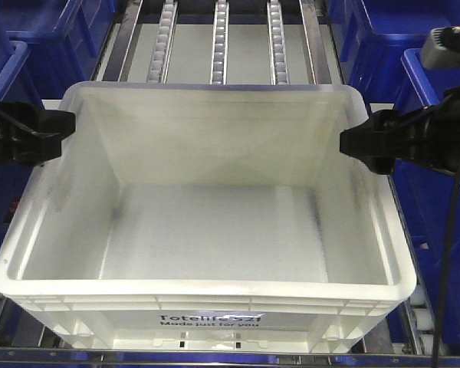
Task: Move bin from left to right shelf
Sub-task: 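Lower both grippers onto the white tote's opposite side rims, then close both grippers on the tote's side rims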
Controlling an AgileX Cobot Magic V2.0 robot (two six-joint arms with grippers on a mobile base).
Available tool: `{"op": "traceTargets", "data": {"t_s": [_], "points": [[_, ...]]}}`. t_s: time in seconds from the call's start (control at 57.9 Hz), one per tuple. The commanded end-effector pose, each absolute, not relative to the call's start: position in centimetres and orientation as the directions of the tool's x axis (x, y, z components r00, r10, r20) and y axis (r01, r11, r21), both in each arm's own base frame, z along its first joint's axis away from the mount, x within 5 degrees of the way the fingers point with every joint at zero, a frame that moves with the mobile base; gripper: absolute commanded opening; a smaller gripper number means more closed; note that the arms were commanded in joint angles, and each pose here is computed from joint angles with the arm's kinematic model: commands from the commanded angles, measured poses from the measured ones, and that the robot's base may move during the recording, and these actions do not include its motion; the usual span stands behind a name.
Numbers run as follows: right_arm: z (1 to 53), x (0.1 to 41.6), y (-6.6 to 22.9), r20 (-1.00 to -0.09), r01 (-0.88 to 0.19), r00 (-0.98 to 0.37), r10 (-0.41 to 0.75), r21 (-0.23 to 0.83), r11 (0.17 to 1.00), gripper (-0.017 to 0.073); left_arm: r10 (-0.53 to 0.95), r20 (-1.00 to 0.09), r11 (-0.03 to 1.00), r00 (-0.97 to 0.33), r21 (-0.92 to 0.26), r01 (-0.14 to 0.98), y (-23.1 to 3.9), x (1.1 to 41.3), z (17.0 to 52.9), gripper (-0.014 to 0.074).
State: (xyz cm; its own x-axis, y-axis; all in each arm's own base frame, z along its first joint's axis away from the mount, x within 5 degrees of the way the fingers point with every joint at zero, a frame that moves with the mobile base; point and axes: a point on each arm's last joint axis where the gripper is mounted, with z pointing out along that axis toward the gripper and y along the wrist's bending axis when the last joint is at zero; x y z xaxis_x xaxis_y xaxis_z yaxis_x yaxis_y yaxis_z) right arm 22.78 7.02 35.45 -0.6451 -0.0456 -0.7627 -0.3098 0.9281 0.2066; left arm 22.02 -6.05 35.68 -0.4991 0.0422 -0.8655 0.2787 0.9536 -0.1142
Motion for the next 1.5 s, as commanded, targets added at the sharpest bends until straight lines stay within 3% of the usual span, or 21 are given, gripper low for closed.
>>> {"op": "traceTargets", "data": {"t_s": [0.0,0.76,1.486], "points": [[36.9,23.3,7.0,-0.811,-0.308,-0.584,-0.015,0.204,0.929,0.0633,-0.013,-0.901,0.958,-0.435,-0.136,0.253,-6.0,22.5,37.2,0.0481],[33.6,25.2,7.7,-0.689,-0.291,-0.724,-0.048,0.241,0.926,0.0592,0.024,-0.719,0.963,-0.694,-0.169,0.208,-6.7,24.5,32.6,0.0481],[31.4,26.5,8.0,-0.613,-0.277,-0.787,-0.075,0.242,0.930,0.0589,0.027,-0.709,0.964,-0.705,-0.169,0.206,-6.7,24.7,32.2,0.0481]]}}
